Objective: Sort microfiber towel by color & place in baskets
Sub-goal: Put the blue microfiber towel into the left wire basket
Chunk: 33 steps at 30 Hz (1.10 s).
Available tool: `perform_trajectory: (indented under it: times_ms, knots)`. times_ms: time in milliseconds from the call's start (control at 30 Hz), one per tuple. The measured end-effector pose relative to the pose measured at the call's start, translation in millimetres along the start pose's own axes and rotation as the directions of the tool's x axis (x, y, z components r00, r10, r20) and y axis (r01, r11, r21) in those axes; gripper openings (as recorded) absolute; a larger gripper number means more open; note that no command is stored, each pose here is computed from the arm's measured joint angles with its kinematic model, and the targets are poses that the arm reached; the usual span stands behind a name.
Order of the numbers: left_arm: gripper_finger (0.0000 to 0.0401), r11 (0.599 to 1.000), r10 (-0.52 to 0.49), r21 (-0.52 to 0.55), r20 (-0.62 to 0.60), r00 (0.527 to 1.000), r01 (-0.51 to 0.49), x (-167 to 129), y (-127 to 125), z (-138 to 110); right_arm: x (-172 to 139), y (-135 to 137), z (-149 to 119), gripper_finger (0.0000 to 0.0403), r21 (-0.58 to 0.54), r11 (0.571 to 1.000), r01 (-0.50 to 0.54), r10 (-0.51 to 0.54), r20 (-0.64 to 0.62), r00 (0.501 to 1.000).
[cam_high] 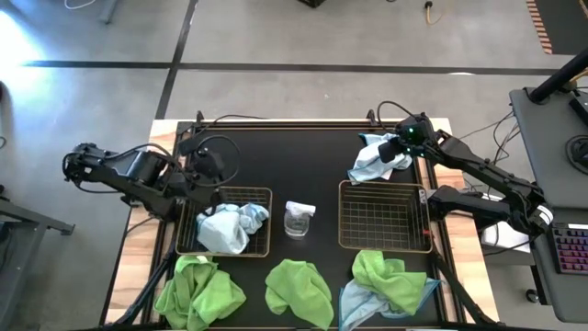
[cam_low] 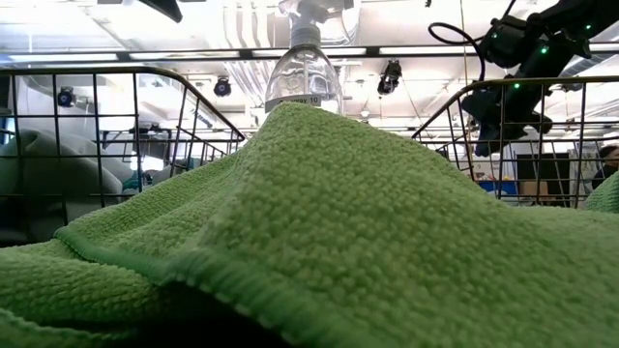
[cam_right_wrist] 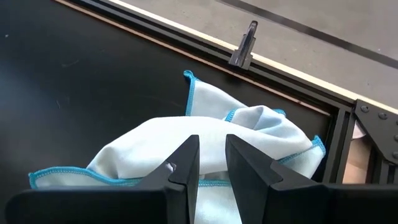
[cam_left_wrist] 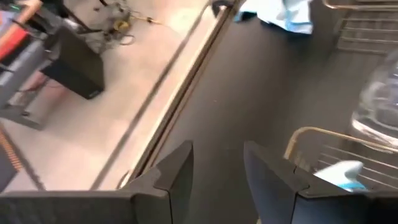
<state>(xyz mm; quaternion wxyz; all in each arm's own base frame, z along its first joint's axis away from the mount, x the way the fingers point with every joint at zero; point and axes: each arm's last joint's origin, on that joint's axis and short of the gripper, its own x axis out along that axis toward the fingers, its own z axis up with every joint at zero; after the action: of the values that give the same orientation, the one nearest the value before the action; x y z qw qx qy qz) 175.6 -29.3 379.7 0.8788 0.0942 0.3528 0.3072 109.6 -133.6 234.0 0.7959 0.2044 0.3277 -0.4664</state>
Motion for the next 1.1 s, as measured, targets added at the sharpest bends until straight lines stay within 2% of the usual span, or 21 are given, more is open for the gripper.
perform_trajectory:
  times_ms: [200,400,567,700,767,1000,1100]
  knots:
    - [0.0126,0.993,0.112,-0.034,0.02,0.994,-0.111,2,11,-4,0,0,3,0.0073,0.009,1.0,0.009,-0.009,0.03,1.0]
    - [0.0126,0.972,0.217,-0.092,-0.009,0.976,-0.217,8,32,-8,12,-1,5,0.0073,0.052,0.993,0.102,-0.103,0.014,0.995]
    - [0.0126,0.956,0.289,-0.043,-0.059,0.956,-0.291,15,49,-9,27,0,2,0.0073,0.032,0.992,0.122,-0.119,-0.061,0.991]
    - [0.0126,0.97,0.242,0.048,-0.095,0.966,-0.238,20,59,-10,38,2,-2,0.0073,0.02,0.995,0.1,-0.096,-0.123,0.988]
    - [0.0126,0.974,0.228,0.045,-0.099,0.969,-0.224,21,64,-9,42,2,-3,0.0073,0.014,0.995,0.094,-0.091,-0.147,0.985]
    - [0.0126,0.955,0.298,0.022,-0.112,0.948,-0.297,25,87,-10,52,3,-6,0.0073,-0.044,0.995,0.093,-0.1,-0.199,0.975]
    - [0.0126,0.962,0.271,0.01,-0.102,0.957,-0.271,26,94,-9,53,3,-6,0.0074,-0.066,0.994,0.091,-0.103,-0.212,0.972]
